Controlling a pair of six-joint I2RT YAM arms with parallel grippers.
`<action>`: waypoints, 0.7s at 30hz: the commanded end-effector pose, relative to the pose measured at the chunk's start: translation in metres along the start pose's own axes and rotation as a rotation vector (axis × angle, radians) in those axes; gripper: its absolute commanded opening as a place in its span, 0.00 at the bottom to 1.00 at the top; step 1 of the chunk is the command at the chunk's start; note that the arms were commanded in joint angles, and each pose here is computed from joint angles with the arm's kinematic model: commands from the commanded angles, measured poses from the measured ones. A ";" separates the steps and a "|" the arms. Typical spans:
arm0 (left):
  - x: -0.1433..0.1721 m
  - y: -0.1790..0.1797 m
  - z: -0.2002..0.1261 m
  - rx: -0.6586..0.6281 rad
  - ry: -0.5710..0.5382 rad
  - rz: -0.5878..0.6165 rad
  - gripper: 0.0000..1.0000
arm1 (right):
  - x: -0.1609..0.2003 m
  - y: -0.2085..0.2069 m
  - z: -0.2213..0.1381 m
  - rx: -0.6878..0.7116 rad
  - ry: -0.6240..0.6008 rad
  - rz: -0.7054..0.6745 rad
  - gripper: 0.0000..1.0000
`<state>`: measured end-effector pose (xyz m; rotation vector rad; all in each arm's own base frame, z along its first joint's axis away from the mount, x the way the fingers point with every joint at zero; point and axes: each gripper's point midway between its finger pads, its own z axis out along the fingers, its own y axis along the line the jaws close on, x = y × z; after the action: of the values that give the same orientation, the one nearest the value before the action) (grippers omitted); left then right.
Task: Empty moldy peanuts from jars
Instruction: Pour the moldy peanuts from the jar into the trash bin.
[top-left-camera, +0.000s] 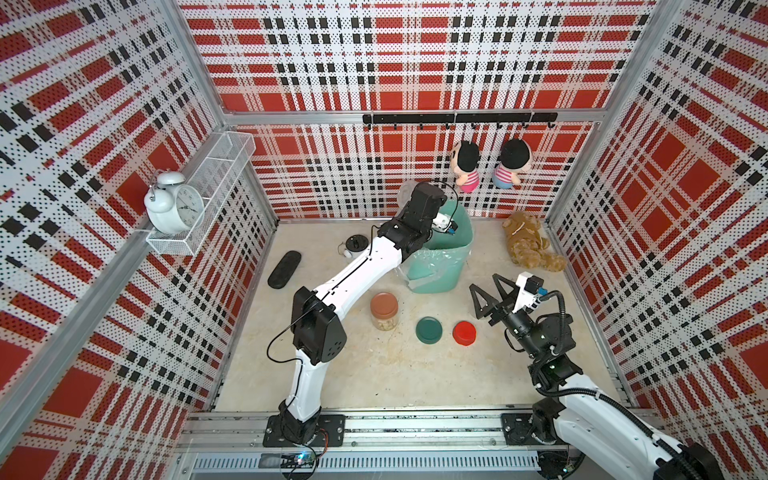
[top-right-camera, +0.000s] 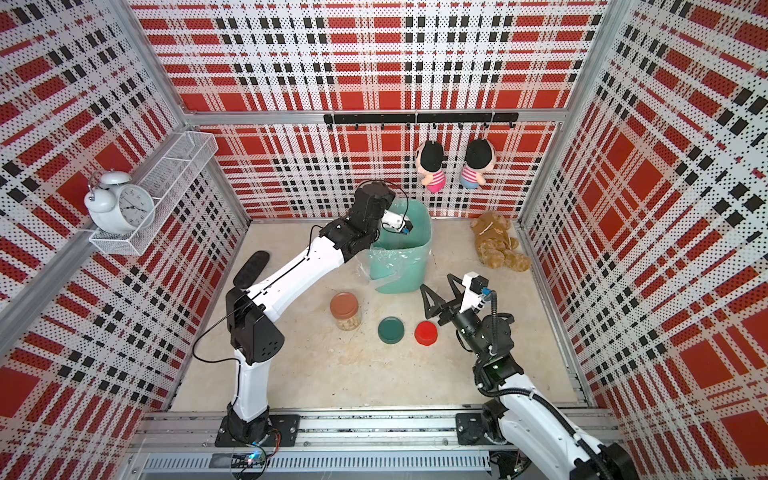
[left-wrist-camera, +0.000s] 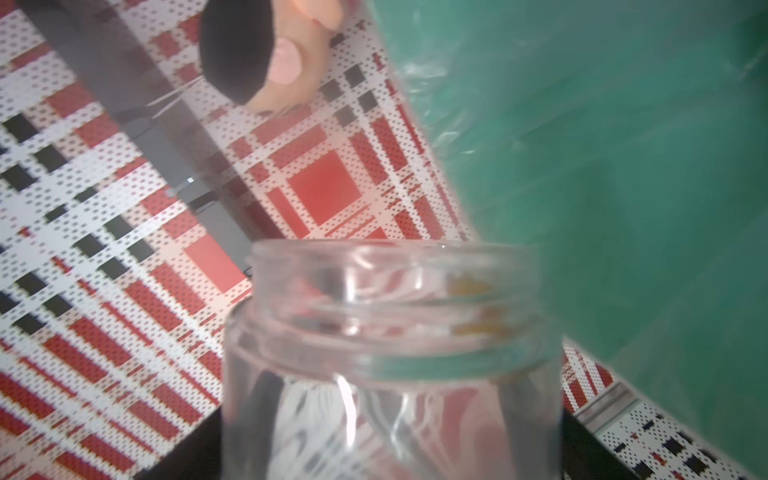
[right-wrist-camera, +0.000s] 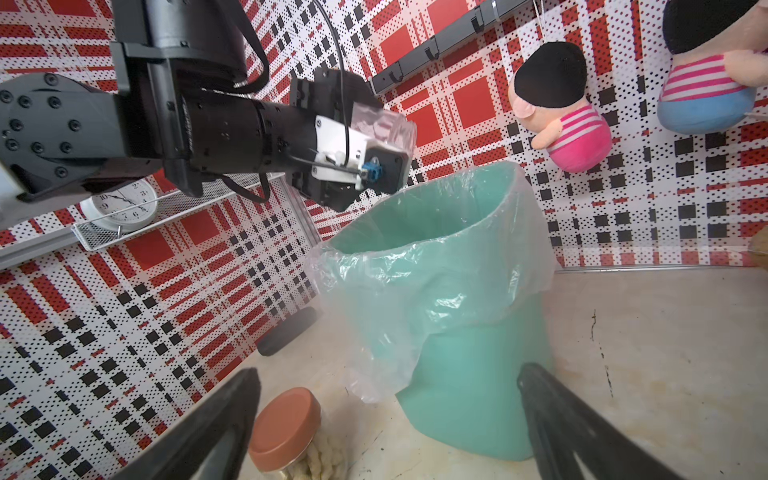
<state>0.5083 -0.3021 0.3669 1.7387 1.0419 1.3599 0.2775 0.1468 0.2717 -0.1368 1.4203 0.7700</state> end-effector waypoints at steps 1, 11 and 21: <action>0.037 0.060 -0.028 -0.177 0.056 -0.110 0.00 | -0.005 -0.001 0.000 -0.003 -0.023 -0.003 1.00; 0.088 0.060 -0.044 -0.200 0.145 -0.158 0.00 | 0.001 -0.003 0.002 -0.005 -0.013 0.010 1.00; 0.031 -0.067 -0.024 0.053 0.018 -0.026 0.00 | 0.000 -0.001 0.003 -0.013 -0.014 0.011 1.00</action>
<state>0.4787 -0.2378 0.3338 1.7635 1.1070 1.3988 0.2827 0.1510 0.2620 -0.1357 1.4456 0.7855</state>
